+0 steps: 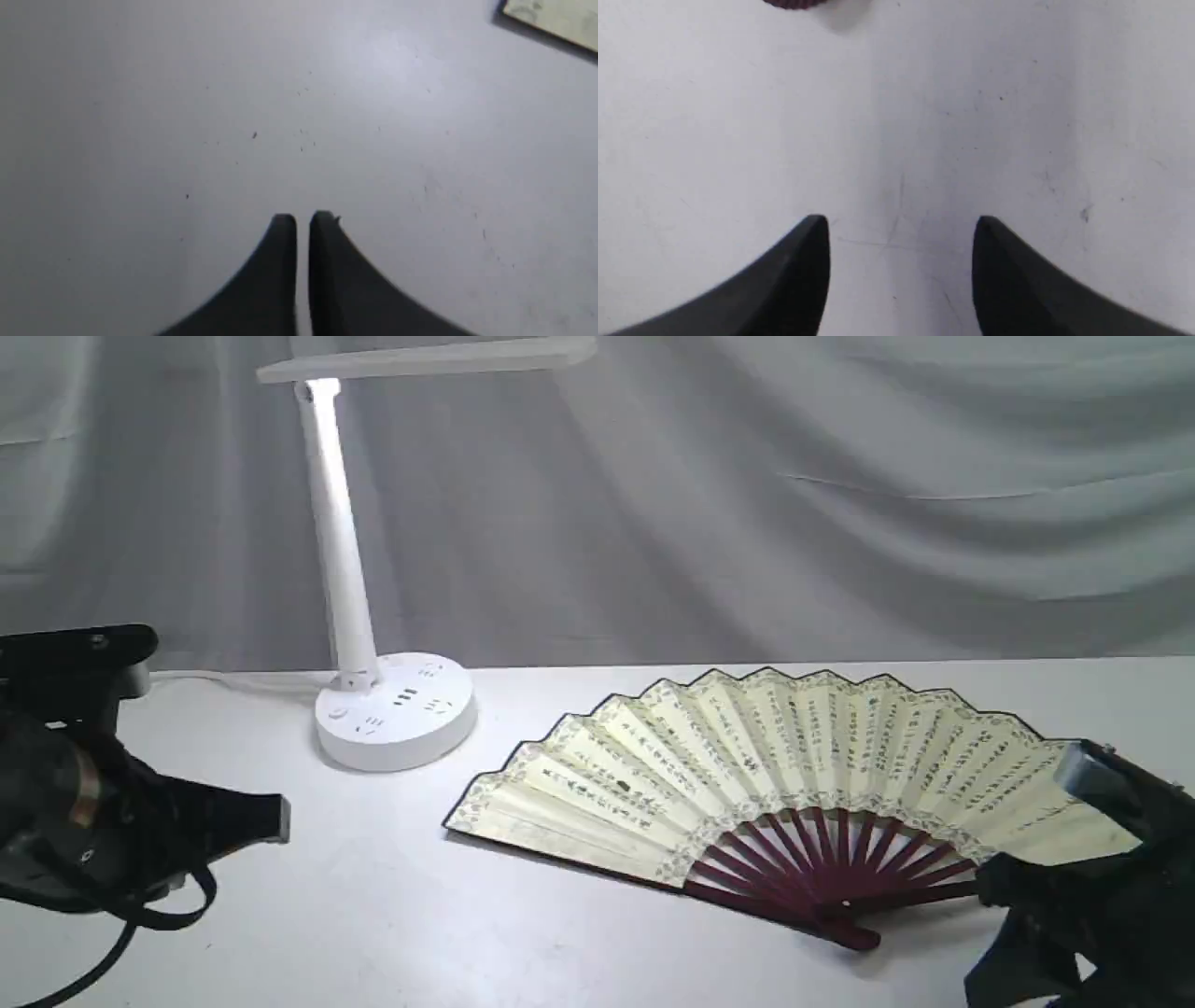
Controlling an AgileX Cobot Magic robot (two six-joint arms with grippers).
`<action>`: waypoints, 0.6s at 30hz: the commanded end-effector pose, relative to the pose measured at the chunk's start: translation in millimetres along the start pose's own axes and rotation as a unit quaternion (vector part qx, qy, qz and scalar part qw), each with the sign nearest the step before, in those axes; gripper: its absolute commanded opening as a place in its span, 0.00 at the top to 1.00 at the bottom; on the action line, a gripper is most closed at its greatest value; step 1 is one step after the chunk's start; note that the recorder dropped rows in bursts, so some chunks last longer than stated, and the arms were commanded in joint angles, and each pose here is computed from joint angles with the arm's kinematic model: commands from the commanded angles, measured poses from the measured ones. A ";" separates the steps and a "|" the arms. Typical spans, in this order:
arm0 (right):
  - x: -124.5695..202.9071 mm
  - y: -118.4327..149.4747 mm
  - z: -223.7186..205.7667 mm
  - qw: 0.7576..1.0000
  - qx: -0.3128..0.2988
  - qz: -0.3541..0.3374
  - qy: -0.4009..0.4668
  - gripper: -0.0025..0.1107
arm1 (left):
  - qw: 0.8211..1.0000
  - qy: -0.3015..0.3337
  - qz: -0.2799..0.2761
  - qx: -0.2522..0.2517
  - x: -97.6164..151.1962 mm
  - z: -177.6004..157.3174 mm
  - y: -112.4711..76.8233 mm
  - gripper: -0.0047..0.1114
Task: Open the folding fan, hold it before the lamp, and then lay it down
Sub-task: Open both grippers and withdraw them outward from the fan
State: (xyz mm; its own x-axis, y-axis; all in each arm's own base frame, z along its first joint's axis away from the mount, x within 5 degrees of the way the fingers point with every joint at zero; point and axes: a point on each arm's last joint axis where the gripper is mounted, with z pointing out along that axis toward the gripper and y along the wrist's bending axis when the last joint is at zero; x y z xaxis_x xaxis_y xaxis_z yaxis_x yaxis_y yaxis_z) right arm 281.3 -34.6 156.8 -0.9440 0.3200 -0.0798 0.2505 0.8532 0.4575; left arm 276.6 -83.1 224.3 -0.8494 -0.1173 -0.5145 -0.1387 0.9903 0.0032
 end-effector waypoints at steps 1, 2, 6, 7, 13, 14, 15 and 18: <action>4.3 2.1 -4.5 0.999 0.043 -0.026 0.013 0.57 | 0.998 0.026 0.044 0.019 4.9 -14.3 1.3 0.96; 5.5 2.3 -6.4 0.998 0.056 -0.026 0.014 0.57 | 0.998 0.034 0.057 0.022 6.6 -18.4 2.2 0.96; 8.4 5.7 -21.3 0.996 0.083 -0.031 -0.006 0.58 | 0.996 0.062 0.061 0.028 8.5 -26.9 14.4 0.96; 9.2 6.5 -25.3 0.996 0.088 -0.031 -0.013 0.58 | 0.995 0.072 0.066 0.028 8.7 -28.1 20.1 0.96; 14.4 13.3 -55.8 0.986 0.127 -0.084 -0.067 0.62 | 0.986 0.147 0.063 0.044 12.0 -26.9 50.9 0.96; 15.5 14.1 -61.9 0.983 0.137 -0.097 -0.078 0.63 | 0.987 0.148 0.036 0.050 10.4 -26.0 57.0 0.96; 17.6 15.2 -66.8 0.981 0.143 -0.105 -0.083 0.63 | 0.987 0.149 0.023 0.054 9.8 -25.7 58.6 0.96; 23.9 16.2 -76.1 0.976 0.160 -0.125 -0.079 0.63 | 0.990 0.126 0.023 0.051 4.9 -24.0 63.2 0.96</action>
State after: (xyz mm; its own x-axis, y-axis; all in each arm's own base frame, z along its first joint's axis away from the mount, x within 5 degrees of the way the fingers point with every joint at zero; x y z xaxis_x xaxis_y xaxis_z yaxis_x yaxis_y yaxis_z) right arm 250.5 -43.7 222.9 -0.9437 0.1538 -0.2930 0.1165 0.9831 0.1409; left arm 249.2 -24.9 238.4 -0.9671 -0.0773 -0.2425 -0.0637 0.9959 -0.0635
